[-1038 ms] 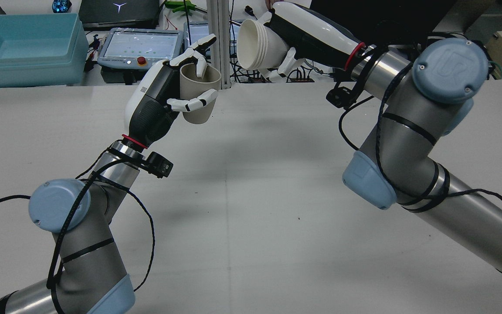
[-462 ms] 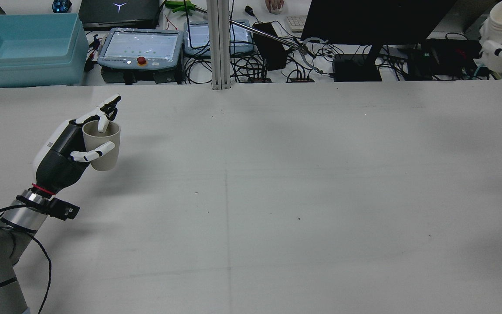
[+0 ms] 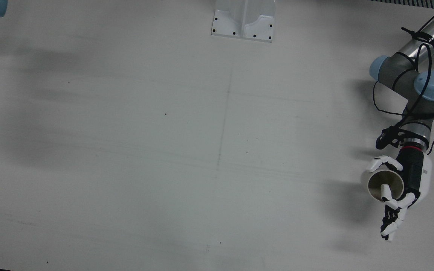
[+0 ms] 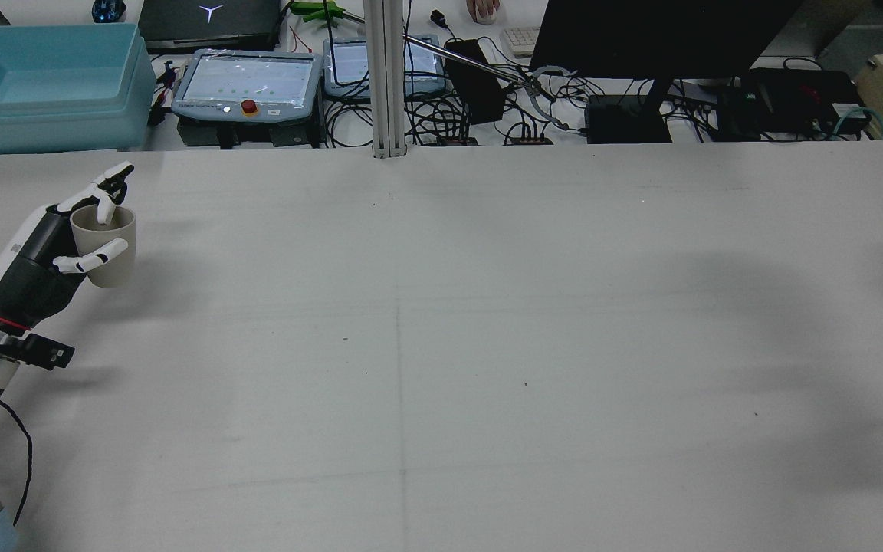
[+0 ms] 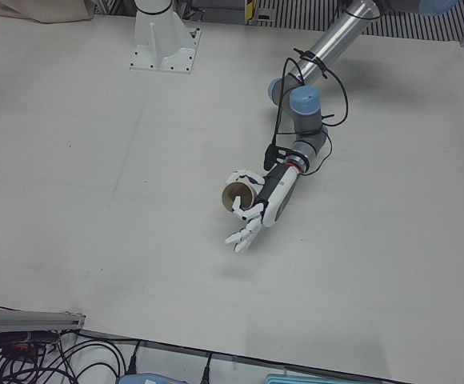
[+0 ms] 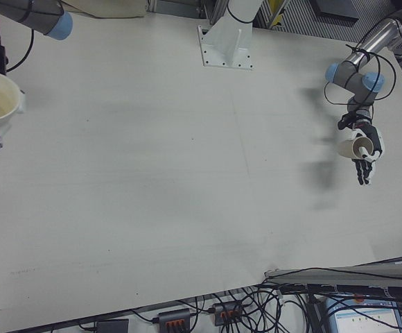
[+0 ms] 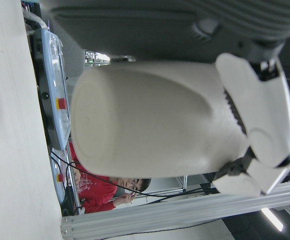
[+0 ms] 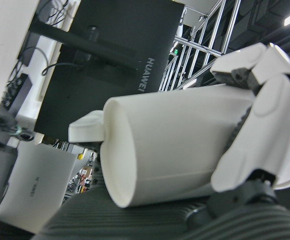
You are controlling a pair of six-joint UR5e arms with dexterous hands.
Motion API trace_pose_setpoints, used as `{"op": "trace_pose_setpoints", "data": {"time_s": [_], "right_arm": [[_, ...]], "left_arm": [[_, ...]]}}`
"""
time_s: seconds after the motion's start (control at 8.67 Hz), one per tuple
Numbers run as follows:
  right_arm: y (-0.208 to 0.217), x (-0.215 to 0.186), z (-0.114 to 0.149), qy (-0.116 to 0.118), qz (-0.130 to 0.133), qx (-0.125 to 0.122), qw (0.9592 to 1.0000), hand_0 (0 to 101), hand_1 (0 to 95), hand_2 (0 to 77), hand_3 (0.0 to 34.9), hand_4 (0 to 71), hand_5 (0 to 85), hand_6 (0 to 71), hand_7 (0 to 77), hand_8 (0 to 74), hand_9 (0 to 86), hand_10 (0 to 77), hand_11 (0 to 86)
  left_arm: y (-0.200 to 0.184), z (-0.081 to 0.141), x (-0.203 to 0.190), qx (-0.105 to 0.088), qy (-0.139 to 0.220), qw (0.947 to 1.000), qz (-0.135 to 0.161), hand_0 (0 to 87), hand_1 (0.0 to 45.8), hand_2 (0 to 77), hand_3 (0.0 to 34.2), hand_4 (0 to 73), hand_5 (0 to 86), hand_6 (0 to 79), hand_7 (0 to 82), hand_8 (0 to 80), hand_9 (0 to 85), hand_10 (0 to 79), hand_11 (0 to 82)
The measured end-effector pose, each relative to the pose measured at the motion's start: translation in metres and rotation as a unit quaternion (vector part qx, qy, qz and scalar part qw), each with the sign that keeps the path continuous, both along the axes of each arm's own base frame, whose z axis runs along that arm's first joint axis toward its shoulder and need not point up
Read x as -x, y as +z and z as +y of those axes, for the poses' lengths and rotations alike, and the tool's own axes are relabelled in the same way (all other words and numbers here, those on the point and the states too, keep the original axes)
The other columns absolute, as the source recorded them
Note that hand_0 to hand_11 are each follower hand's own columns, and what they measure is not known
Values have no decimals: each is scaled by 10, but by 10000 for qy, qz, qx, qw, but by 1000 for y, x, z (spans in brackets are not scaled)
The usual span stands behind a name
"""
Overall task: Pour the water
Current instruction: 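Lower the left-held cup back onto the table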
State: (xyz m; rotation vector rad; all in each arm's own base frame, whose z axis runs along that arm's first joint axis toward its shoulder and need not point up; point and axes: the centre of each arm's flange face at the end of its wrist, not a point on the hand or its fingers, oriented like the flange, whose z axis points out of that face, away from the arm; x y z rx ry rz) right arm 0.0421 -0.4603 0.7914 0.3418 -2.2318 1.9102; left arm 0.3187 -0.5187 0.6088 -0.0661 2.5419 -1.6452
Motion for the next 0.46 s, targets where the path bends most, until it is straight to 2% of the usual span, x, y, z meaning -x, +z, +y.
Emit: {"op": "trace_pose_setpoints", "data": {"time_s": [0.12, 0.23, 0.35, 0.46], "right_arm": [[32, -3, 9, 3, -7, 84, 10000, 478, 76, 524, 0, 300, 540, 595, 622, 562, 698, 698, 676], [47, -6, 14, 15, -39, 122, 9999, 478, 76, 524, 0, 300, 540, 595, 622, 562, 698, 698, 676], [53, -10, 16, 39, -78, 126, 9999, 480, 76, 524, 0, 300, 540, 595, 622, 562, 698, 698, 676], [54, -12, 16, 59, -105, 117, 9999, 481, 76, 524, 0, 300, 540, 595, 622, 562, 698, 698, 676]], "left_arm": [[29, -8, 15, 86, -135, 9998, -105, 367, 185, 415, 11, 338, 698, 60, 174, 33, 71, 22, 44], [48, -14, 30, 157, -259, 9994, -189, 375, 185, 415, 2, 344, 704, 76, 174, 38, 71, 22, 55], [59, -18, 38, 201, -232, 9990, -319, 396, 185, 415, 1, 376, 704, 98, 218, 38, 71, 22, 38], [64, -23, 49, 183, -19, 9982, -573, 396, 185, 415, 1, 376, 704, 98, 218, 38, 71, 22, 38]]}}
